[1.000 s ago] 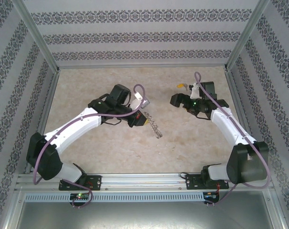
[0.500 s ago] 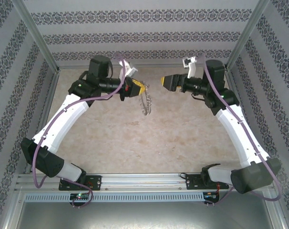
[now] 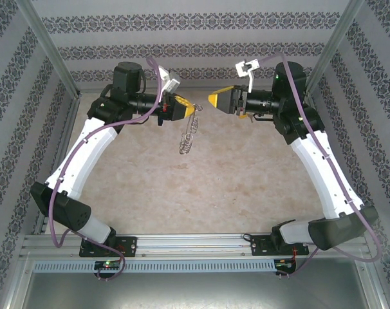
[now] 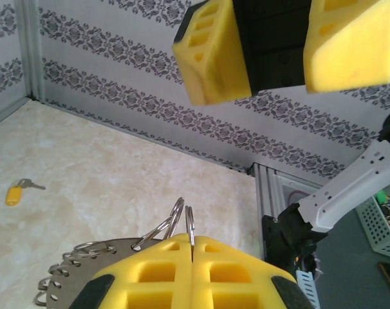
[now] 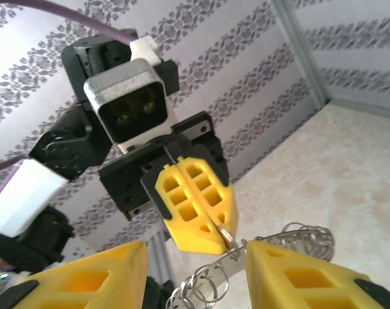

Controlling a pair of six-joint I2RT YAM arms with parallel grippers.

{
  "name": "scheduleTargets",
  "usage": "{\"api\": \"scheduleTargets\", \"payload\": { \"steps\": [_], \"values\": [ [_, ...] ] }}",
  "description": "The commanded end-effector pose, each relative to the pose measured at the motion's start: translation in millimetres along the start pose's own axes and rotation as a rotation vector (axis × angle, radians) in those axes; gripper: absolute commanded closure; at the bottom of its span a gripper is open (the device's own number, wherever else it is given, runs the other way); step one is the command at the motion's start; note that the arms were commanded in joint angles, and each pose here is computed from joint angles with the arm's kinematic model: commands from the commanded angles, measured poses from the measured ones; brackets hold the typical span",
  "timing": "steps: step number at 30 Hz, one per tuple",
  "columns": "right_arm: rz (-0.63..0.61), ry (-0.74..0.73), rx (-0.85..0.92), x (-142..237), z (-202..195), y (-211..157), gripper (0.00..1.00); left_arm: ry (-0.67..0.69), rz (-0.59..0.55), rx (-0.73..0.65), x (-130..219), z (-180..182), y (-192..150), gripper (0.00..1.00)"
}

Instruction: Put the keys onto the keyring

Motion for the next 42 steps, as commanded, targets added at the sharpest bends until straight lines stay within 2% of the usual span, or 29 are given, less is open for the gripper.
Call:
{"api": "scheduleTargets", "payload": {
  "steps": [1,5,16,42],
  "values": [
    [0.058,0.105,-0.01,-5,22,-3,0.59,-0.053,-0.081,-0.068,17,-18,30,1.0],
    [0.088,0.123,-0.02,-11,23,-10,0.62,-0.059,-0.104,-0.071,24,-20,36,1.0],
    [0.103,0.118,-0.019,-24,13,-10,0.6,-0.141,-0.158,-0.07,28,-32,50,1.0],
    [0.124,0.181,0.003,-38,23,-2,0.69,-0.148,-0.162,-0.051,26,-28,46,1.0]
  ]
}}
Point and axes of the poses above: each hand's point on the last joint's axis, 136 mm out from that joint toward the fingers, its own x axis back along the fingers, its own z axis along the line the jaws close on, y = z × x, the point moved 1 cm from there along x, back along the fingers, and after that the axes turned 4 degrees about -x, right-handed, at the moved point
